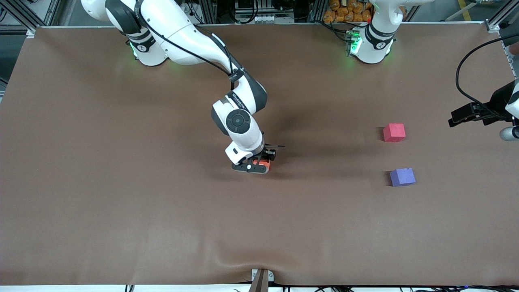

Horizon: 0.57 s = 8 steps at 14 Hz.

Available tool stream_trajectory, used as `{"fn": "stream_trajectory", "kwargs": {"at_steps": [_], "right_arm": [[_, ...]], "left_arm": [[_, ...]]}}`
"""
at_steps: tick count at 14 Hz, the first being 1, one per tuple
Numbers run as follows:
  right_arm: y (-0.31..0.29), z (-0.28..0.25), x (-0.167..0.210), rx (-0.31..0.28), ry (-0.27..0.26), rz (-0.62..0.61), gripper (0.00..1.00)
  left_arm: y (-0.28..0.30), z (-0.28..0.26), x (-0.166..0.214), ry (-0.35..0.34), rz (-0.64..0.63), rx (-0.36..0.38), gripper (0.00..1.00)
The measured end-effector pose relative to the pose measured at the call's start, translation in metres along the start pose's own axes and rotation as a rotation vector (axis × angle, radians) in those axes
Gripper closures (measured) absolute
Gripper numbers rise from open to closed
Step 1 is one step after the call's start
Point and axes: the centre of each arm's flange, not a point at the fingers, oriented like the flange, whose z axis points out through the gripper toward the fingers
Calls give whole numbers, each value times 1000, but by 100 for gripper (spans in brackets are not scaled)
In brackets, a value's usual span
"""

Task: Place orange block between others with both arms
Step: 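Carry the orange cube with the right gripper toward the table middle, then set the orange cube down and open the right gripper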

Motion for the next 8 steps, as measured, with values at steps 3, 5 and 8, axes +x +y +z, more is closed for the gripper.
{"fn": "stream_trajectory", "kwargs": {"at_steps": [3, 5, 8], "right_arm": [[-4, 6, -7, -5, -5, -11, 4], [-4, 0, -1, 0, 8, -5, 0], [7, -19, 20, -11, 7, 23, 0]], "left_arm": [[0, 0, 0, 0, 0, 0, 0], [0, 0, 0, -1, 0, 0, 0], [0, 1, 0, -1, 0, 0, 0]]}}
